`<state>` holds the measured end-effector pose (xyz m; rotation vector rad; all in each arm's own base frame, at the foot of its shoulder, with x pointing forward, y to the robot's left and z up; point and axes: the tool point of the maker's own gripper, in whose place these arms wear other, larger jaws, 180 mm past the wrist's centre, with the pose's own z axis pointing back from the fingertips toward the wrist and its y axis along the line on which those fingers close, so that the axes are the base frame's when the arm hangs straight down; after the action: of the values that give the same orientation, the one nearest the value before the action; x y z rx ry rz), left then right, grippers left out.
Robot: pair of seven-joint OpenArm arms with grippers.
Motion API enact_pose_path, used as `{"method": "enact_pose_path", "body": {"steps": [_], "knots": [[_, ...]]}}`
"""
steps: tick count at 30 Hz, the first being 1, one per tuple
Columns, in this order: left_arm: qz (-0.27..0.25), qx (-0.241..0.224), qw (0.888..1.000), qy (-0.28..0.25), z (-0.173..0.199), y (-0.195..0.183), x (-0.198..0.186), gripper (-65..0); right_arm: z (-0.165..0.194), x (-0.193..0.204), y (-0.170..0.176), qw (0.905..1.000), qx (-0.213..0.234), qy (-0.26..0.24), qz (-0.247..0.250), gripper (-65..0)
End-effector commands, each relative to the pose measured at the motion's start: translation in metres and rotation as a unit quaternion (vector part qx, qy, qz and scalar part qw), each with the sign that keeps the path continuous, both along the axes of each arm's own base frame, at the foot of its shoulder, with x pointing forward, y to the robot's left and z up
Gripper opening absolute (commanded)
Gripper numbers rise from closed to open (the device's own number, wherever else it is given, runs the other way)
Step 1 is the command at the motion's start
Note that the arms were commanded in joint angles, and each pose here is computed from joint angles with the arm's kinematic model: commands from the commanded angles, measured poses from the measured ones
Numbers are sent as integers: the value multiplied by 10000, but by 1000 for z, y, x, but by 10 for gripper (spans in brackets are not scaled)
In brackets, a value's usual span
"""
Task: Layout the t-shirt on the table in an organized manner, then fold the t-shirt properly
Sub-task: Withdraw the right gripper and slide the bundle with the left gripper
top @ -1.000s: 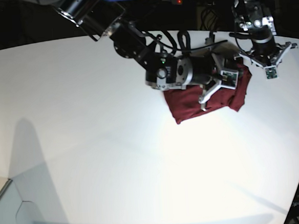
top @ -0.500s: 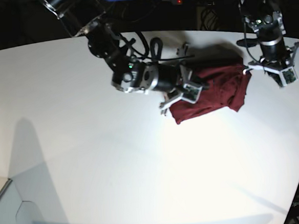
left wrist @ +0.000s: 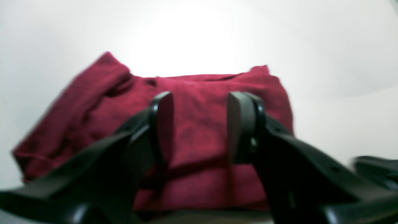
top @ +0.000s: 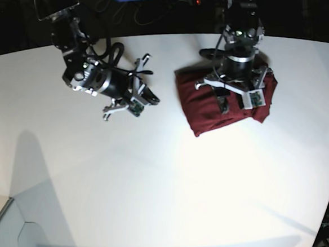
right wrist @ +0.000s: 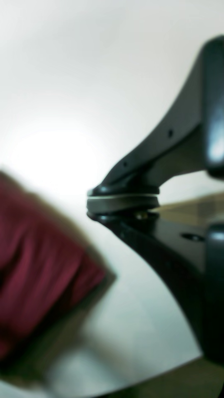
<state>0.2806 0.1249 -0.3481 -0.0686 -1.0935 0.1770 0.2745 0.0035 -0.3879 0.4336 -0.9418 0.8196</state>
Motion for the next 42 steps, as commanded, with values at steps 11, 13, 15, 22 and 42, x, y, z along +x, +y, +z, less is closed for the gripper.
{"method": "enact_pose_path", "body": {"steps": [11,13,15,22,42], "knots": [[993,309,9925,646,-48,78,-31,-214,12,5,-4,9996,212,-139,-132,-650],[1268,394,9886,708,-50,100,-39,-214,12,5,-4,9996,212,-139,-132,-650],[1518,482,9844,744,-49,120,-49,-214,12,5,-4,9996,212,-139,-132,-650],[1799,-110,9824,482,-36,139,-55,-214,10,4,-1,9996,231,-106,-117,-650],[2019,123,9793,79,14,197,-57,-211,5,-3,-3,9997,209,-21,-115,-650]]}}
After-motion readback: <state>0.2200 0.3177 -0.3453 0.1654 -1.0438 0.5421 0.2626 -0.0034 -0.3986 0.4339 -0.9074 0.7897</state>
